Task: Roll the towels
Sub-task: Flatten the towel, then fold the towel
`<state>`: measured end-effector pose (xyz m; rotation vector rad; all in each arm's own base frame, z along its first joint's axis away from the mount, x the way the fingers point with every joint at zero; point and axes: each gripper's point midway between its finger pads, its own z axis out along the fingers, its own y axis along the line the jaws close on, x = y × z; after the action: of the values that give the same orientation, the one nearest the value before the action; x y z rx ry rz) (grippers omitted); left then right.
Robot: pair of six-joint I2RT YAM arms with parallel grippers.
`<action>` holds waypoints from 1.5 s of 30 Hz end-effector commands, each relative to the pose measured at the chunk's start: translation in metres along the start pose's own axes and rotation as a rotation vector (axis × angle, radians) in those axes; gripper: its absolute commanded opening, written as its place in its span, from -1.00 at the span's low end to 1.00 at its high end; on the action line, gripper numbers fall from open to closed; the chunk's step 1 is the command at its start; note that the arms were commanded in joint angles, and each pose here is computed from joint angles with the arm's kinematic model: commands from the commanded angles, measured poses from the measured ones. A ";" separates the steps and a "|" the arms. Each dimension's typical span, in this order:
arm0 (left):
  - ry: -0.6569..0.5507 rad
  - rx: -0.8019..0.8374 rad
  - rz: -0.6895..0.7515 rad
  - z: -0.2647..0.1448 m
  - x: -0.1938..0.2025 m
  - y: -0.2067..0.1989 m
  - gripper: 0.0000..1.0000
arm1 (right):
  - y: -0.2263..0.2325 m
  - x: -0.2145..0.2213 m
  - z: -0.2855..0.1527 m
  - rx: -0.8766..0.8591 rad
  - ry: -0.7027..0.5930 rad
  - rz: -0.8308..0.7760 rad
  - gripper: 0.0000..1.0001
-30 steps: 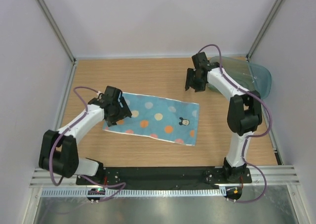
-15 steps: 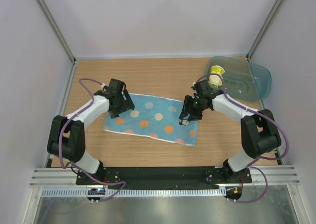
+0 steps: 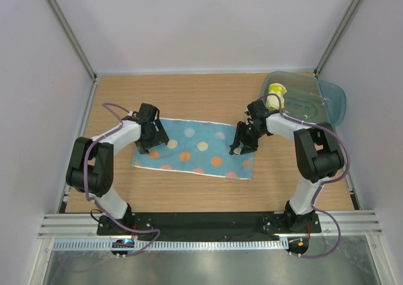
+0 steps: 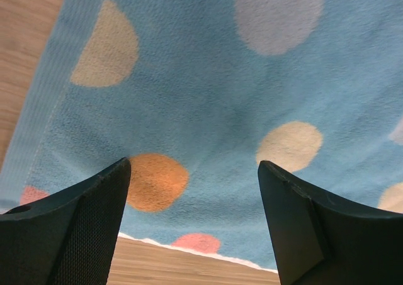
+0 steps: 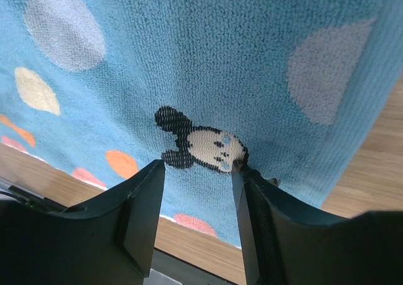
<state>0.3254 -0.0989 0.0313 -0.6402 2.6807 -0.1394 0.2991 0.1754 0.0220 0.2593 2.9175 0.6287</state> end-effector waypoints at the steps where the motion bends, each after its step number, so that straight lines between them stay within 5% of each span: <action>1: -0.007 -0.062 -0.006 0.003 0.005 0.019 0.65 | -0.021 -0.018 0.008 0.078 -0.024 -0.019 0.08; 11: 0.012 -0.116 -0.029 0.000 0.030 0.046 0.64 | -0.042 -0.048 0.003 0.178 -0.069 -0.042 0.09; 18: -0.032 -0.081 -0.023 -0.015 0.019 0.040 0.64 | -0.015 -0.055 -0.007 0.074 -0.088 -0.079 0.13; 24: -0.112 -0.019 -0.032 -0.047 -0.009 0.022 0.65 | 0.028 -0.054 -0.051 0.018 -0.167 -0.190 0.23; 27: -0.163 -0.007 -0.046 -0.072 -0.020 0.021 0.65 | 0.039 -0.058 -0.090 0.071 -0.310 -0.226 0.25; 31: -0.245 0.060 -0.083 -0.103 -0.021 0.024 0.66 | 0.045 -0.044 -0.135 0.109 -0.494 -0.250 0.48; 32: -0.260 0.079 -0.095 -0.106 -0.018 0.025 0.66 | 0.039 -0.042 -0.144 0.134 -0.548 -0.220 0.80; 34: -0.287 0.132 -0.115 -0.112 -0.004 0.033 0.69 | 0.026 -0.027 -0.148 0.123 -0.580 -0.188 0.99; 38: -0.348 0.129 -0.232 -0.112 0.018 0.063 0.76 | 0.007 -0.002 -0.132 0.111 -0.549 -0.138 1.00; 45: -0.216 0.016 -0.321 -0.096 0.066 0.095 0.67 | -0.010 0.026 -0.117 0.068 -0.482 -0.061 0.99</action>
<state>0.2035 -0.0484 0.0874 -0.9119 2.3575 -0.2019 0.2485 0.1211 0.1073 0.2378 2.5348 0.3207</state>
